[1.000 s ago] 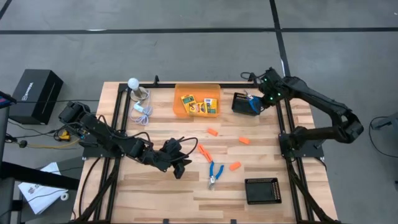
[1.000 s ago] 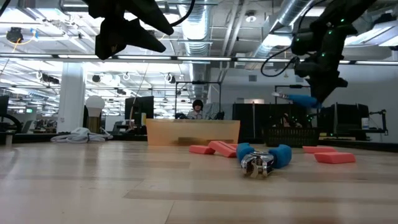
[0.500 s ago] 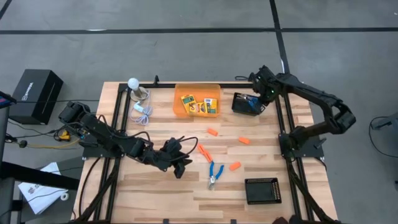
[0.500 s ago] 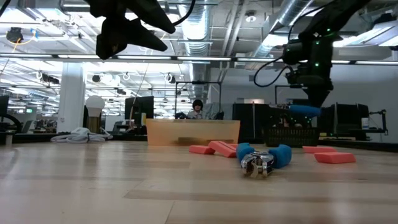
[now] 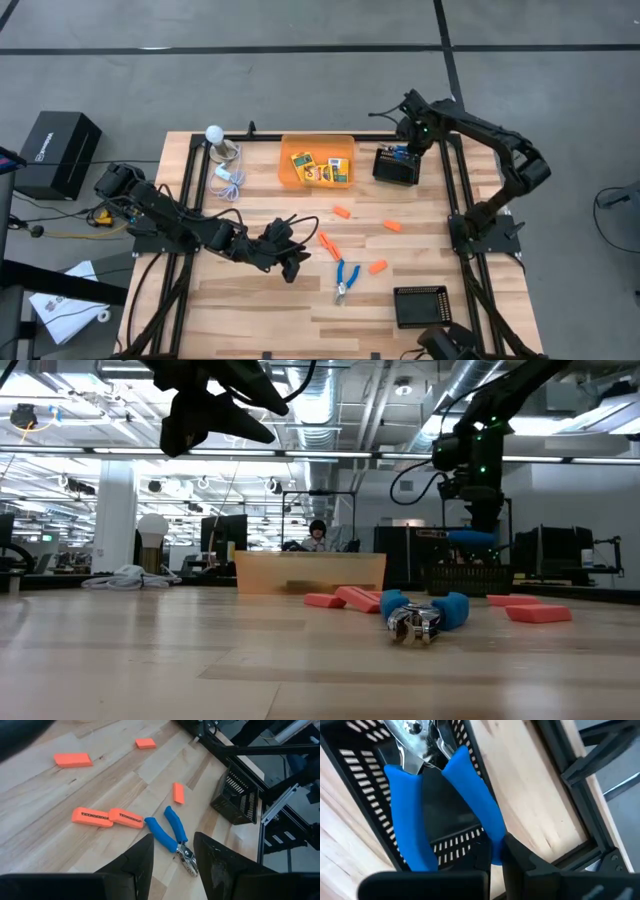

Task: Pick & Place School Supplies
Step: Put the blue hole punch into the top black bin

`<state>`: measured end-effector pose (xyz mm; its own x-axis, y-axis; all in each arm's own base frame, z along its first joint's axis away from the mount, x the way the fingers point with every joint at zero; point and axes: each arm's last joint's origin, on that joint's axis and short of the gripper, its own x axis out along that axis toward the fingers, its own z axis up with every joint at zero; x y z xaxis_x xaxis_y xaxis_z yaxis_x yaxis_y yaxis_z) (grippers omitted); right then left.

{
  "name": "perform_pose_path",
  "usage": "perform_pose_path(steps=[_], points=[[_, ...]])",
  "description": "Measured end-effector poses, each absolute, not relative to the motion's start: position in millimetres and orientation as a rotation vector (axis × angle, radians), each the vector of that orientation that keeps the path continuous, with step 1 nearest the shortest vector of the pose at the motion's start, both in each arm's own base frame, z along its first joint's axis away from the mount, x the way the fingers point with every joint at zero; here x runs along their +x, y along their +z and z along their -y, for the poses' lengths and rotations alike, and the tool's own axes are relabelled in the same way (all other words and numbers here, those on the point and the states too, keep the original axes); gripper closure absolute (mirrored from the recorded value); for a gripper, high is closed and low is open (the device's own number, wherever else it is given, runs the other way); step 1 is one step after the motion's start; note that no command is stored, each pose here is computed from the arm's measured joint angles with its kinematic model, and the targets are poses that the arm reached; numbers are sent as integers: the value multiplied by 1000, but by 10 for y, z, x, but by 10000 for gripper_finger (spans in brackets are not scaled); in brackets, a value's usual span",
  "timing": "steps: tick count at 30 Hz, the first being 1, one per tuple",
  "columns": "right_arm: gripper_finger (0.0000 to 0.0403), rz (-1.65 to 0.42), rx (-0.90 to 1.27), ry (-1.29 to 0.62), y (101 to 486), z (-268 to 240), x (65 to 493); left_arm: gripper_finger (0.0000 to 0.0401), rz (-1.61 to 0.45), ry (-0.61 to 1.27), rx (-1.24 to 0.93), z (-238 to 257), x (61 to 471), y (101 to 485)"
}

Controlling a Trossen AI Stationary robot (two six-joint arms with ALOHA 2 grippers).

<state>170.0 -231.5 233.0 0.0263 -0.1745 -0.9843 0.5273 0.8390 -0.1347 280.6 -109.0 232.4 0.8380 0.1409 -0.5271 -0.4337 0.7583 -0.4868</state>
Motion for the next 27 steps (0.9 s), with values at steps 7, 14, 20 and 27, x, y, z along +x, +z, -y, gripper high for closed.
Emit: perform_pose_path(steps=[7,14,20,27], points=[[392,-1512,311,-503,2212,2364,1709,266,-488,327,-642,1091,2805,2324],[392,-1526,283,-469,2182,2379,1717,266,-484,340,-645,1051,2820,2324],[392,-1534,291,-460,2180,2394,1678,266,-482,347,-643,1027,2829,2324],[392,-1553,300,-410,2139,2352,1663,266,-481,350,-641,1018,2832,2324]])
